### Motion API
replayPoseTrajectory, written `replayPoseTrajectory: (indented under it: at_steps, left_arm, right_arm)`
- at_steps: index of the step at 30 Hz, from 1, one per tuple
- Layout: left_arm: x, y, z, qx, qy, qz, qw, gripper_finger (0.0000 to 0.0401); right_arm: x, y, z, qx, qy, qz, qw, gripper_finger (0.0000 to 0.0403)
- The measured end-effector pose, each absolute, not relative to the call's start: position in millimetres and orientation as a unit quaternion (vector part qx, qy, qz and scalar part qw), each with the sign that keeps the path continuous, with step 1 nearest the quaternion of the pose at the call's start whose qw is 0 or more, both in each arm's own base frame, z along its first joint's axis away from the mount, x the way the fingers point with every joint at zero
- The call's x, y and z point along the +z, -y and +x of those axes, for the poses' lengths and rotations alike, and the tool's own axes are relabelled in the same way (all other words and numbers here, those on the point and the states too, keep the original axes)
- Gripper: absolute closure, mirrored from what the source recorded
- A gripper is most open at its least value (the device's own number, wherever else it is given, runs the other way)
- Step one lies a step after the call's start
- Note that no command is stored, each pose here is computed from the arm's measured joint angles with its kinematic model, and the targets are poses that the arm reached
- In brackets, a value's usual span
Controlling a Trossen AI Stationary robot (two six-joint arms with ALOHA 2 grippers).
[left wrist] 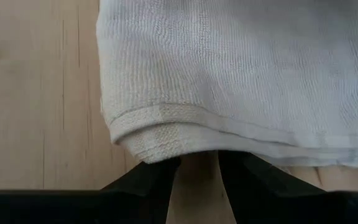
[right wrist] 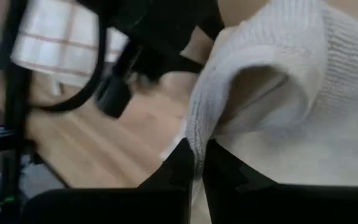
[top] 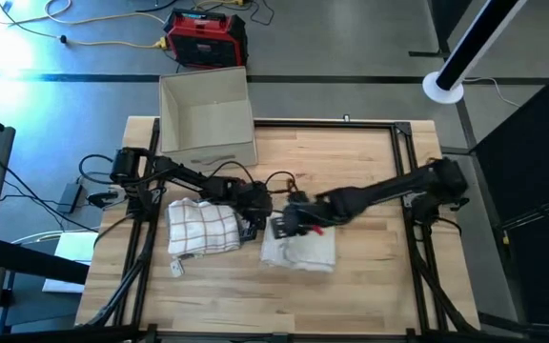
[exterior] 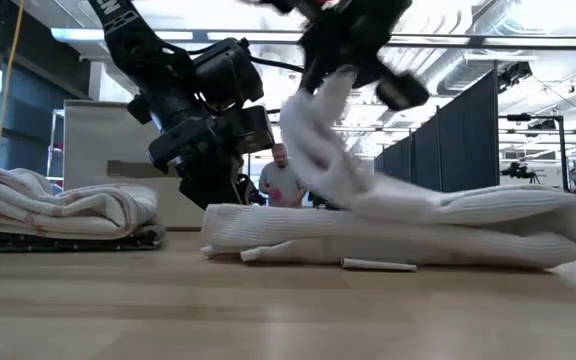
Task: Fold towel
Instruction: Fold the white towel, then adjust the stacked towels
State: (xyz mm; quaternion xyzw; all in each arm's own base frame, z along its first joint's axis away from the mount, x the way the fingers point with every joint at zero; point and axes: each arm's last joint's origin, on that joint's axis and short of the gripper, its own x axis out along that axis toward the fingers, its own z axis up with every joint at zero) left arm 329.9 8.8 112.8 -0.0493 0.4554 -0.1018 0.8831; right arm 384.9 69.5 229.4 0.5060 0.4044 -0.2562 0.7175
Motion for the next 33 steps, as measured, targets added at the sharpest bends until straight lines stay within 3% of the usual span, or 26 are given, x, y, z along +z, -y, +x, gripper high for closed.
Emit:
replayPoseTrajectory:
  at_steps: [7, 15, 20, 27, 33]
  left_arm:
    - [112, -8, 329, -0.104, -0.463, -0.050, 0.879, 0.0280]
    - [114, -11, 327, -0.105, -0.466, -0.041, 0.878, 0.0280]
    - [133, -19, 323, -0.076, -0.496, -0.037, 0.864, 0.0280]
    - [189, -25, 310, -0.045, -0.510, -0.024, 0.858, 0.0280]
    - [226, -18, 266, -0.081, -0.549, -0.057, 0.830, 0.0287]
  right_arm:
    - [221, -52, 396, -0.257, -0.416, 0.511, 0.706, 0.0388]
    - [226, -53, 391, -0.234, -0.444, 0.514, 0.696, 0.0251]
    - [252, -55, 370, -0.242, -0.443, 0.502, 0.702, 0.0200]
    - [299, -77, 317, -0.281, -0.431, 0.474, 0.715, 0.0195]
    - [299, -110, 292, -0.308, -0.437, 0.463, 0.707, 0.0227]
